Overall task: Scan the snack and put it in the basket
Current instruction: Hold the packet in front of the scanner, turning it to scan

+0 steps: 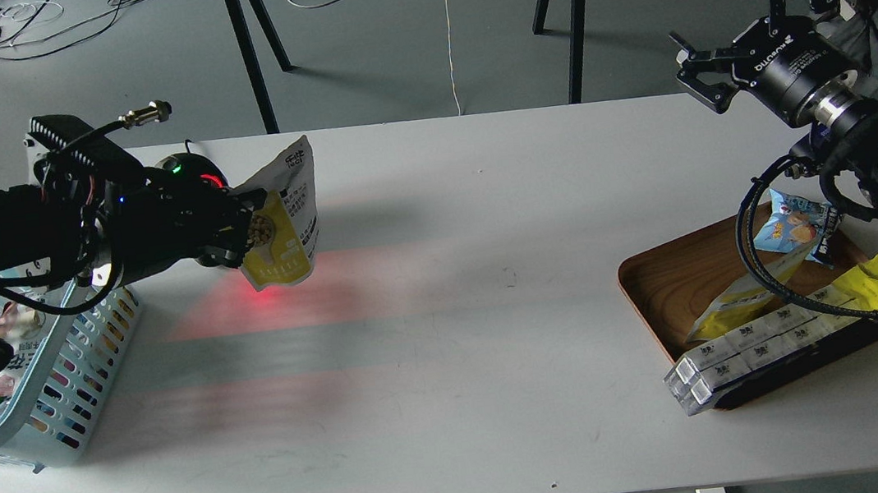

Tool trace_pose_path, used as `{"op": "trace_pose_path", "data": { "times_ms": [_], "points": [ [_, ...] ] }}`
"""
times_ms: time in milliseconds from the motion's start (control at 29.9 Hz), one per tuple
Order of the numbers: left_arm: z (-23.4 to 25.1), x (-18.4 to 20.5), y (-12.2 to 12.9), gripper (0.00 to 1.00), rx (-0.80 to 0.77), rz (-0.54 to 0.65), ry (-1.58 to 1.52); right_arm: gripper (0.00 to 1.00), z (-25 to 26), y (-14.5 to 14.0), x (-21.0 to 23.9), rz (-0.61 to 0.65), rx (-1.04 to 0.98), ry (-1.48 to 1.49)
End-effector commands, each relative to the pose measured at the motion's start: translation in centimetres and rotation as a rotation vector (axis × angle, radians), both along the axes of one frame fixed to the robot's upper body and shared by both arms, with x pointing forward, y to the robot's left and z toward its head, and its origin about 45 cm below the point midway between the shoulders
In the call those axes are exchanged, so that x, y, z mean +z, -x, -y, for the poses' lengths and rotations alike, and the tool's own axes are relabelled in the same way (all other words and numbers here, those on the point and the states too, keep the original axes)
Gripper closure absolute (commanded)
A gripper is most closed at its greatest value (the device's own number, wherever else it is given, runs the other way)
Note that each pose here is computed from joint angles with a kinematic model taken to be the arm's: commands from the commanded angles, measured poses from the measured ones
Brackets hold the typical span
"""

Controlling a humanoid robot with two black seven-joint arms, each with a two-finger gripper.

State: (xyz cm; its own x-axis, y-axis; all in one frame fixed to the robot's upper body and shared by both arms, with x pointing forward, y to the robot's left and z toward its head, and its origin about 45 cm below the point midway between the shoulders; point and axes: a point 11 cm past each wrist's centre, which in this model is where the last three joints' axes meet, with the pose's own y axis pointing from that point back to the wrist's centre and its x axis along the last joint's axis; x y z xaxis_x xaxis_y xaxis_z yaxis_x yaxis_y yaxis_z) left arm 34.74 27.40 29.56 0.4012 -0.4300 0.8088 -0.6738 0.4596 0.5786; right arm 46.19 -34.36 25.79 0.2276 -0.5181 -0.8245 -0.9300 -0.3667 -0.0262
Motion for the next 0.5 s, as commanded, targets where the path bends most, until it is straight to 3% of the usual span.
{"op": "trace_pose_path", "data": {
  "times_ms": [0,468],
  "points": [
    [0.9,0.4,-0.3,0.99,-0.022,0.011,0.001,0.01,0.1,0.0,0.1,0.002,-0.001,0.0],
    [4.0,0.2,-1.5,0.99,-0.139,0.051,-0.131,0.01,0.1,0.0,0.0,0.001,-0.003,-0.001]
  ]
}}
